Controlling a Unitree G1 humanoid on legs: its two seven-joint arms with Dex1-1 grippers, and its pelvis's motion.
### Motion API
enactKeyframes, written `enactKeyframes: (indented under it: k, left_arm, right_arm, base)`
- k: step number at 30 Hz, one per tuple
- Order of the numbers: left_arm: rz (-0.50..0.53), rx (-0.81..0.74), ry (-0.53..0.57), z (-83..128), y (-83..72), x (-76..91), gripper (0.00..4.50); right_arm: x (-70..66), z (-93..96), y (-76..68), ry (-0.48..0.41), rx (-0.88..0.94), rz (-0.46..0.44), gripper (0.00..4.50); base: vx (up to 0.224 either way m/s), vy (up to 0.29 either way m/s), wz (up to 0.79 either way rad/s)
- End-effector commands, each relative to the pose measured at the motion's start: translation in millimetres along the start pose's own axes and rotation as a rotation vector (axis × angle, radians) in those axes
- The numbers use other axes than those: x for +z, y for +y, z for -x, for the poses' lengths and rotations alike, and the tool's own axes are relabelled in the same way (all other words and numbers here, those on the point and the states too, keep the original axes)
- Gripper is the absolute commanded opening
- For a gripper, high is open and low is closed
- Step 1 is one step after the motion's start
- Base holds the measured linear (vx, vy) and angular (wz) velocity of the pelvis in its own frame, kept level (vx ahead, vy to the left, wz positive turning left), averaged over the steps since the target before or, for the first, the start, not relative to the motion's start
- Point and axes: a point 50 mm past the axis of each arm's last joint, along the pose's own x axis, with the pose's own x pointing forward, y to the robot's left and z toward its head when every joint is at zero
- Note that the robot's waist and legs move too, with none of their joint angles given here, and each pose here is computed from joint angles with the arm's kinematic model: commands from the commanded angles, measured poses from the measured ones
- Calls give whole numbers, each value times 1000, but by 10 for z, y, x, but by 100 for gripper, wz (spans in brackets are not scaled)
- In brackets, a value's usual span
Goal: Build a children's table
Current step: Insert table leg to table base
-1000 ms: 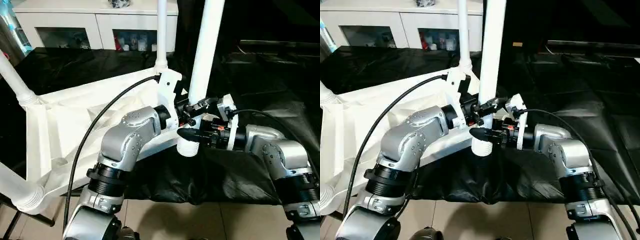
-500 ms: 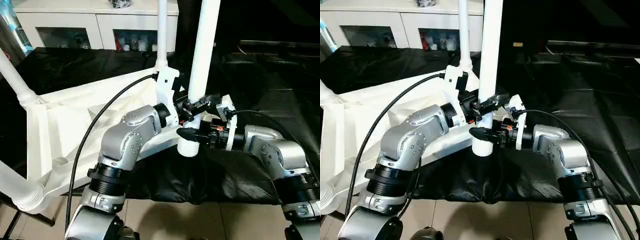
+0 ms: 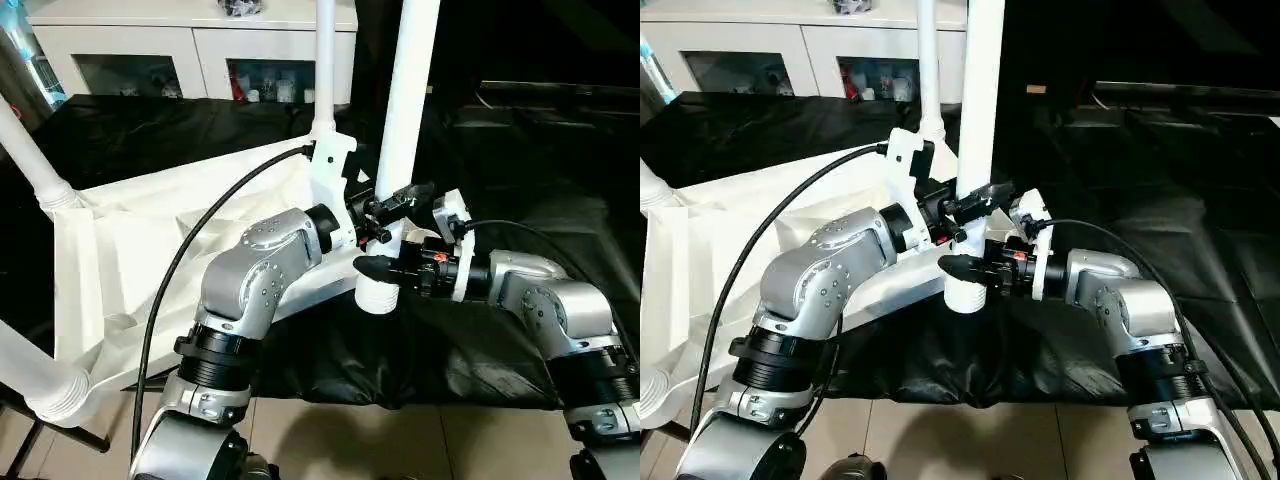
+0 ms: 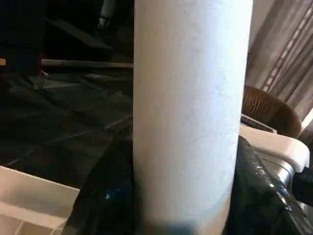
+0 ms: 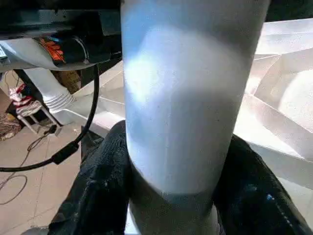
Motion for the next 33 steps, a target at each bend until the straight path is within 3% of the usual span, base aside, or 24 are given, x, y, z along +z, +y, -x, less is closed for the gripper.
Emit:
enactKeyframes:
  k: [1, 6, 21, 23, 26, 27, 33]
  left_arm:
    - [-10, -45, -53, -27, -67, 114, 191]
    - [-18, -55, -54, -29, -80, 118, 190]
    - [-31, -108, -33, -32, -139, 78, 190]
    - [-36, -111, -29, -31, -144, 72, 190]
    - [-39, -113, -27, -31, -146, 68, 190]
    - [-46, -114, -25, -31, -145, 65, 190]
    - [-61, -115, -19, -26, -138, 59, 190]
  right_arm:
    - [85, -14, 41, -16, 39, 29, 258]
    - [88, -27, 4, 9, 4, 65, 302]
    - [88, -46, -4, 19, 24, 68, 303]
    - [85, -45, -3, 21, 24, 68, 268]
    - [74, -44, -2, 29, 26, 71, 263]
    - [63, -44, -1, 35, 28, 72, 234]
    - [66, -44, 3, 36, 33, 71, 195]
  base:
    - [0, 0, 0]
    - [0, 0, 0]
    - [0, 0, 0]
    - [0, 0, 0]
    - [0, 0, 0]
    - [0, 0, 0]
    - [0, 0, 0]
